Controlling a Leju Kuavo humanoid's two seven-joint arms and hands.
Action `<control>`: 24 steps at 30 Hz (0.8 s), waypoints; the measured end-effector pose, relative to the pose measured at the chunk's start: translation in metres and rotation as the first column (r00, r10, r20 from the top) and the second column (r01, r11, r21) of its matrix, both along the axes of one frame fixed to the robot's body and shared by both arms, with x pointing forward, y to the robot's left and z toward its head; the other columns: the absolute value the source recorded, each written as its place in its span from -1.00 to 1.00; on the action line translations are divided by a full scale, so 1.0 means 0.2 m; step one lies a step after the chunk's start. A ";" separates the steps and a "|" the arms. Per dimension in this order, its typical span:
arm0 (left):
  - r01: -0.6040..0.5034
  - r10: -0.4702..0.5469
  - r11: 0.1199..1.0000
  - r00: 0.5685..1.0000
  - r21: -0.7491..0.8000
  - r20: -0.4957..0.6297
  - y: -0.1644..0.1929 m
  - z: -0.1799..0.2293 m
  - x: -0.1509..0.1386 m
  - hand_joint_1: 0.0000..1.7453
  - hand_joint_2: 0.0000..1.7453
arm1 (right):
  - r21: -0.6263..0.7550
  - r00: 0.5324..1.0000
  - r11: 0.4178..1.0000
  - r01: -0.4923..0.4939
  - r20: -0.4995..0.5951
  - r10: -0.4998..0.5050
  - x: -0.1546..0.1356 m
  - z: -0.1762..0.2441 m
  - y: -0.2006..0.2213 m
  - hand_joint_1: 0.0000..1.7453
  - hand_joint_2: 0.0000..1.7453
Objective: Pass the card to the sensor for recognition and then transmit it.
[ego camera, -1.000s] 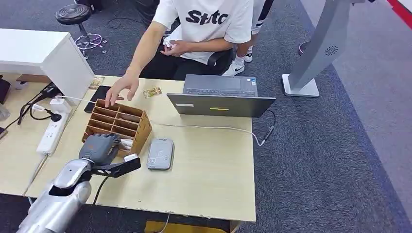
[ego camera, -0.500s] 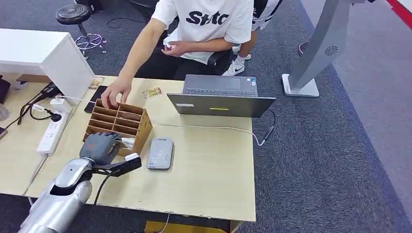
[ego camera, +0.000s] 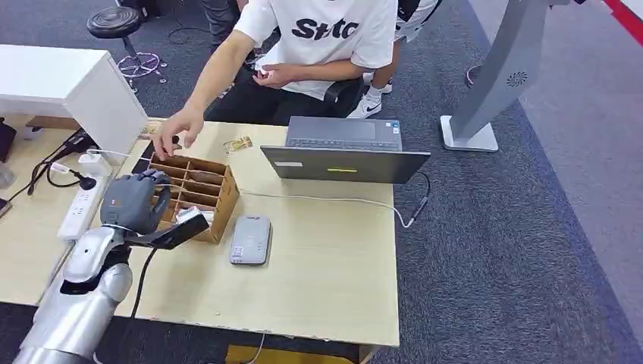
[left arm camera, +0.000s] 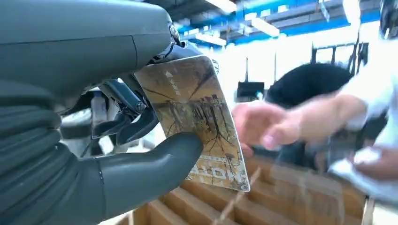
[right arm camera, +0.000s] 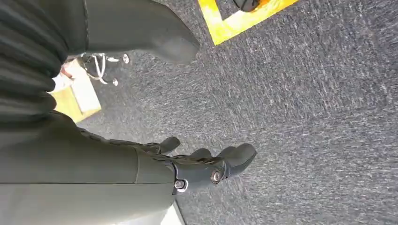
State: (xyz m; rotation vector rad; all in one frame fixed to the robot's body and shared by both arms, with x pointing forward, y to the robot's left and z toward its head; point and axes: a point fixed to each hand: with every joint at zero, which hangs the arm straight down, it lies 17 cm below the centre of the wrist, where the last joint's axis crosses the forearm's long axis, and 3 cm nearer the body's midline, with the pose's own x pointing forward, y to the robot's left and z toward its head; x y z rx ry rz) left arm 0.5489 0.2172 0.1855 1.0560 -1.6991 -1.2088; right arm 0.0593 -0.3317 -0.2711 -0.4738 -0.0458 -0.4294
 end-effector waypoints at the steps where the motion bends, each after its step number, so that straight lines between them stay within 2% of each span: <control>1: 0.004 -0.004 1.000 1.000 -0.006 0.013 0.00 0.03 0.00 1.00 1.00 | 0.000 1.000 1.000 0.000 0.001 0.000 0.00 0.00 0.00 -1.00 1.00; 7: 0.011 -0.009 0.999 0.998 -0.031 0.064 -0.01 0.13 -0.01 1.00 1.00 | -0.001 1.000 1.000 -0.001 0.002 0.001 0.00 0.00 0.00 -1.00 1.00; 13: 0.016 -0.005 0.997 0.987 -0.071 0.162 0.01 0.35 -0.02 1.00 1.00 | -0.003 1.000 1.000 -0.001 0.002 0.001 0.00 0.00 0.00 -1.00 1.00; 24: -0.013 0.015 1.000 0.975 -0.010 0.221 0.03 0.62 0.08 1.00 1.00 | -0.007 1.000 1.000 -0.016 0.003 0.016 0.01 0.00 -0.01 -1.00 1.00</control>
